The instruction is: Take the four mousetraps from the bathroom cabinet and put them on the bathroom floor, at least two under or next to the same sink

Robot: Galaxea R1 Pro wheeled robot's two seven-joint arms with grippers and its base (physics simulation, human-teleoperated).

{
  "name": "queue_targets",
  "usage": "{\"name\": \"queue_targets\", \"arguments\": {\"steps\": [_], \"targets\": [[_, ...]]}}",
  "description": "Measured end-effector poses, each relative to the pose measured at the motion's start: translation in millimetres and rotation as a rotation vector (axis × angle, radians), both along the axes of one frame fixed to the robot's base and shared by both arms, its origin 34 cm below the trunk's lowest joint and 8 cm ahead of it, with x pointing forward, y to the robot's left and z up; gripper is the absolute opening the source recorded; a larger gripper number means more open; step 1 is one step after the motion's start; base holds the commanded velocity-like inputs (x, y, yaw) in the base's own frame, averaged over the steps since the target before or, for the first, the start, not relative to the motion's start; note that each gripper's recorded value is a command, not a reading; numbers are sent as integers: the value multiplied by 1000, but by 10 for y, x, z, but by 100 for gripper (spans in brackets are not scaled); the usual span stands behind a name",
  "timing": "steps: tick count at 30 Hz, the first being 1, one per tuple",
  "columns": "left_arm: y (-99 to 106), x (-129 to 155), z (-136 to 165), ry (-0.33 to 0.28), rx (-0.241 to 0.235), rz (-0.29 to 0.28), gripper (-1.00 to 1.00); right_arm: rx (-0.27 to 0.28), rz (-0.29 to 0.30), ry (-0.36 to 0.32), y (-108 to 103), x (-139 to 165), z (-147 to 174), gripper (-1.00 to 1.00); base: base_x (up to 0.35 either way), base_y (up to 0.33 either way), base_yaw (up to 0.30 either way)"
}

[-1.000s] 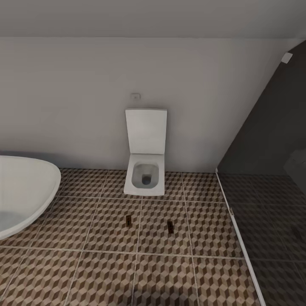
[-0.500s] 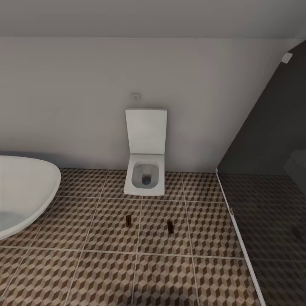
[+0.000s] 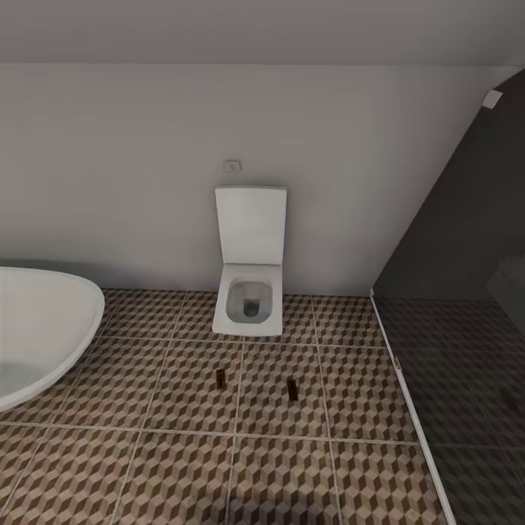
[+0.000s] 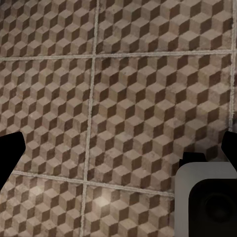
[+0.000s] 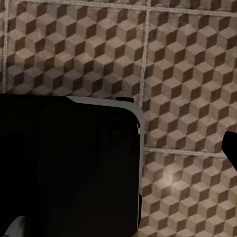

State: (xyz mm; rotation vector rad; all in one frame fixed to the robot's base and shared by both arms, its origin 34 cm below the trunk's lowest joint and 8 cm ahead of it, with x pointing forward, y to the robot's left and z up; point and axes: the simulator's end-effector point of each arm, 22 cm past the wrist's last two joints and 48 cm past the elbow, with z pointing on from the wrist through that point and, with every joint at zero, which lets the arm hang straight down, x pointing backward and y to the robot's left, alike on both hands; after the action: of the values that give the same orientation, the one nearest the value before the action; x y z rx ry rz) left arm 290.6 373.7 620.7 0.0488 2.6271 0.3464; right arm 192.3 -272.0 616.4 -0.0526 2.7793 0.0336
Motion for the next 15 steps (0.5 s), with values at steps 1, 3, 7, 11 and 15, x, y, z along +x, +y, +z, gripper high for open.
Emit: {"name": "queue_targets", "arguments": {"steps": [1,3,7,11,15], "targets": [[1,0,0,0,0,0,100,0,0,0,0,0,0,100,0,0,0],[1,0,0,0,0,0,100,0,0,0,0,0,0,100,0,0,0],[2,0,0,0,0,0,100,0,0,0,0,0,0,100,0,0,0],[2,0,0,0,0,0,100,0,0,0,1,0,0,100,0,0,0],[3,0,0,0,0,0,100,0,0,0,0,0,0,100,0,0,0]]}}
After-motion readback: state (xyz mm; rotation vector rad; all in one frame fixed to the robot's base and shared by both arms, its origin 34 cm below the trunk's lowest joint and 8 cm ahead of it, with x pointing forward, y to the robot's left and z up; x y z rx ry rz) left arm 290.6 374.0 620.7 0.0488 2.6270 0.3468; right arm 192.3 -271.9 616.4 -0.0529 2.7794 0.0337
